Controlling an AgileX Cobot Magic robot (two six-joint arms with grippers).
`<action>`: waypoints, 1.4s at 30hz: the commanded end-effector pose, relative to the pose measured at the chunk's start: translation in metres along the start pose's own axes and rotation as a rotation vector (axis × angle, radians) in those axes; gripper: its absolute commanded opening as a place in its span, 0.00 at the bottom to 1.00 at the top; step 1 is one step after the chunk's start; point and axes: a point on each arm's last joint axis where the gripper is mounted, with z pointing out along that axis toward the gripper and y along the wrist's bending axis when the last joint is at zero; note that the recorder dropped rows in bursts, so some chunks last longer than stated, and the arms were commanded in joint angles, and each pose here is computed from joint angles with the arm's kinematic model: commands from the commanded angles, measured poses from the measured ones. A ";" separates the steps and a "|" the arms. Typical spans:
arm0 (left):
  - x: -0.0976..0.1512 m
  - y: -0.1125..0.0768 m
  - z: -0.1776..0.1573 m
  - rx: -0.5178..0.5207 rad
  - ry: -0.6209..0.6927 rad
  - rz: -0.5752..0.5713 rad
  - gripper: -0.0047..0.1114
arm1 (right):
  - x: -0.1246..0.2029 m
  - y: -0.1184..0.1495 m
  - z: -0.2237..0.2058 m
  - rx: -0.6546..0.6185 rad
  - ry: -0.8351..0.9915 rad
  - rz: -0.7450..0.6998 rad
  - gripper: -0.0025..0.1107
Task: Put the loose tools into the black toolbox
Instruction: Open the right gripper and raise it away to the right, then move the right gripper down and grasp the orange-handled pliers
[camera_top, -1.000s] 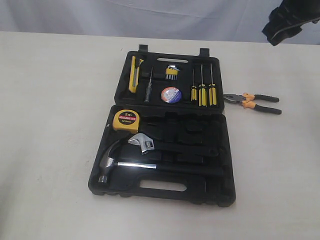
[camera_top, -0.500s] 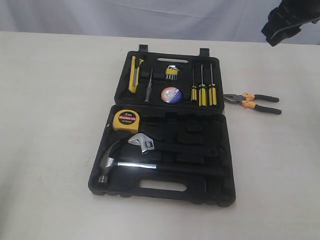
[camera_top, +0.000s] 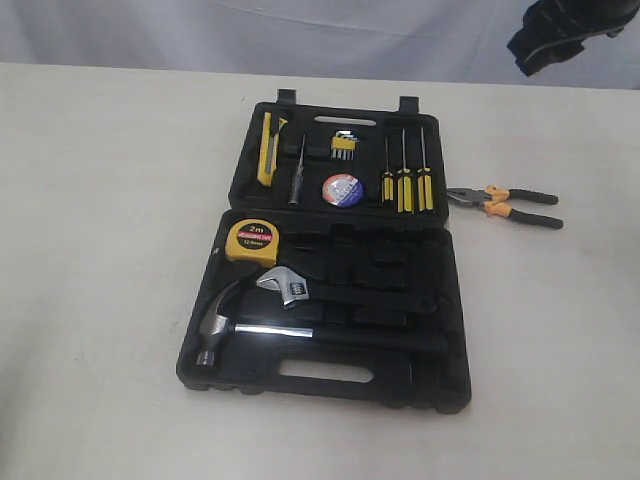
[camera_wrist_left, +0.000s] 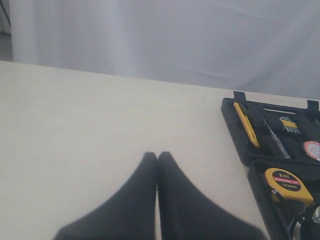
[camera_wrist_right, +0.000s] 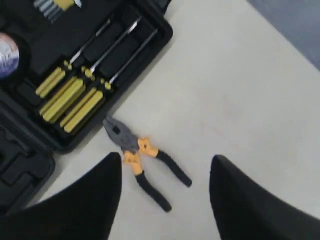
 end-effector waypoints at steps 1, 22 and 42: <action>-0.001 0.000 0.000 0.005 0.000 0.004 0.04 | -0.011 -0.005 0.003 0.042 -0.120 0.028 0.48; -0.001 0.000 0.000 0.005 0.000 0.004 0.04 | -0.001 -0.002 0.004 0.012 -0.006 -0.152 0.48; -0.001 0.000 0.000 0.004 0.000 0.006 0.04 | 0.014 -0.011 0.122 -0.091 0.072 -0.634 0.48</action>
